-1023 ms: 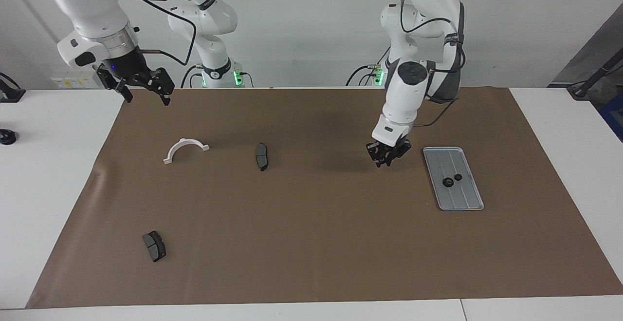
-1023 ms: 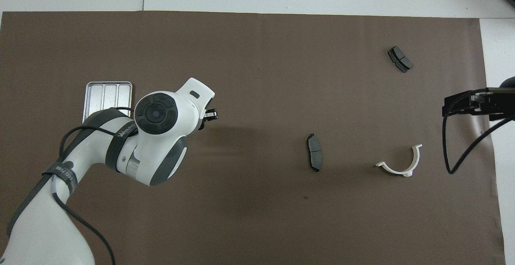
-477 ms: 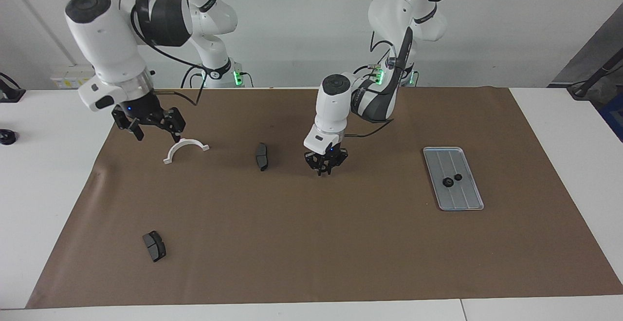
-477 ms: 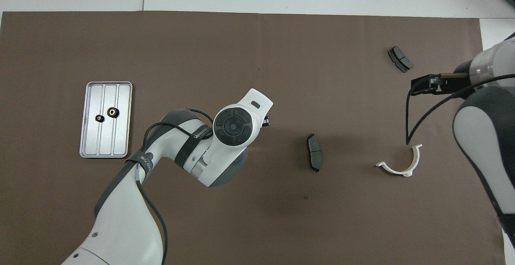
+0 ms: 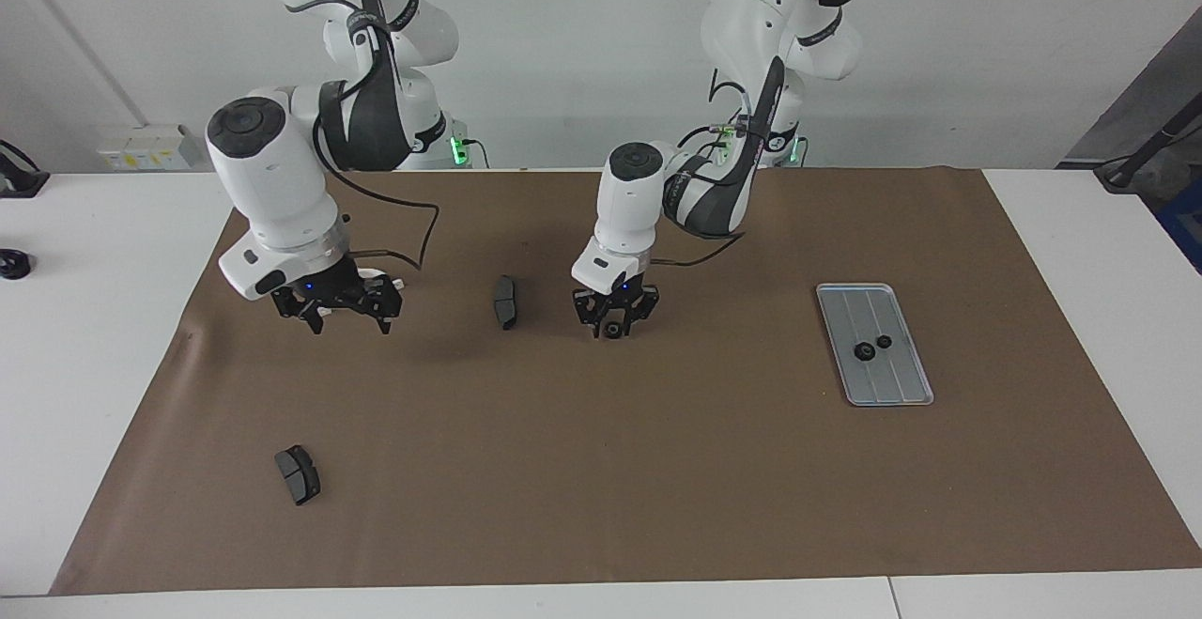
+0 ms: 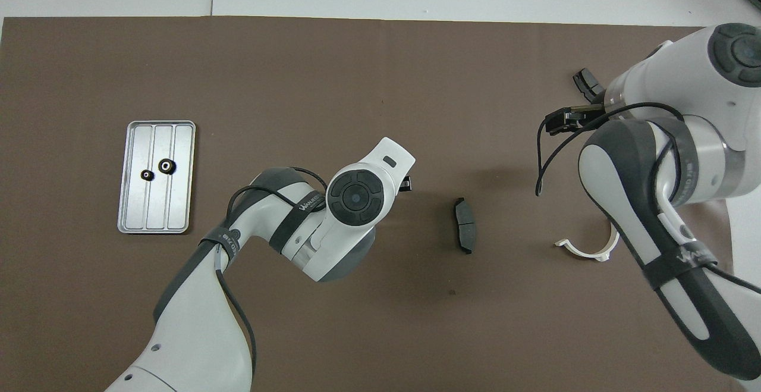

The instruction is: Place bearing gear from tray to pile

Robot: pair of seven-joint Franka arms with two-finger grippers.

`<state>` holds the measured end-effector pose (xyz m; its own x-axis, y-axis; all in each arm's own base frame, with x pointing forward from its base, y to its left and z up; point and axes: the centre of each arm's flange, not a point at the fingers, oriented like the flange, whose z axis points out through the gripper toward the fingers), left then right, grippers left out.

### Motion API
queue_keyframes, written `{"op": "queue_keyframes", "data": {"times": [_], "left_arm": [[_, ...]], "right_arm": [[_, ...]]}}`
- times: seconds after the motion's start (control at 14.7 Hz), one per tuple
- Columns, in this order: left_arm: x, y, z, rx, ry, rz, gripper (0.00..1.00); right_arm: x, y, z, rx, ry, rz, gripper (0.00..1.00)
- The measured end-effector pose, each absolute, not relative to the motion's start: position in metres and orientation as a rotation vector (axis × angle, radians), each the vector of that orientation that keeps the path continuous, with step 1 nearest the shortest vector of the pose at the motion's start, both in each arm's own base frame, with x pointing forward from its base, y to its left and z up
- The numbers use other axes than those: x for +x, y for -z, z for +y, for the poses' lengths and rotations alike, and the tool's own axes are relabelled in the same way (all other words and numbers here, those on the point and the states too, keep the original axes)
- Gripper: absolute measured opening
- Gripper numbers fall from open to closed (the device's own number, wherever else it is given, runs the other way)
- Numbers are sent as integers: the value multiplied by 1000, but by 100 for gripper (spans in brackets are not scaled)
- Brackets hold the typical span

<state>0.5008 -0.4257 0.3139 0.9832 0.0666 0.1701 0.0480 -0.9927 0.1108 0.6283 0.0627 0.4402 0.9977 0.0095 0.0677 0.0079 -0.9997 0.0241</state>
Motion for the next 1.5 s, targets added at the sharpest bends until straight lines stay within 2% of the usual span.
{"op": "queue_keyframes", "data": {"times": [0.07, 0.14, 0.34, 0.55, 0.68, 0.89, 1.09, 1.3, 1.5], "left_arm": [[504, -315, -422, 3025, -267, 97, 99], [508, -317, -416, 3029, -270, 114, 100], [530, -339, -379, 3065, -263, 139, 100], [557, -379, -310, 3098, -274, 106, 100], [568, -389, -264, 3115, -274, 103, 100], [584, -383, -200, 3145, -250, 79, 100], [597, -375, -137, 3169, -222, 63, 100], [603, -367, -82, 3179, -227, 32, 100], [600, -351, -46, 3173, -287, 9, 100]], "right_arm": [[627, -436, 75, 3119, -119, 31, 100], [624, -432, 92, 3123, -130, 29, 100], [613, -421, 143, 3129, -111, 25, 100], [602, -409, 208, 3147, -159, 13, 100], [591, -400, 254, 3161, -183, 4, 100], [574, -383, 318, 3171, -171, -22, 100], [555, -344, 379, 3161, -139, -2, 100], [543, -303, 400, 3140, -97, 40, 100], [541, -287, 407, 3143, -103, 58, 100]]}}
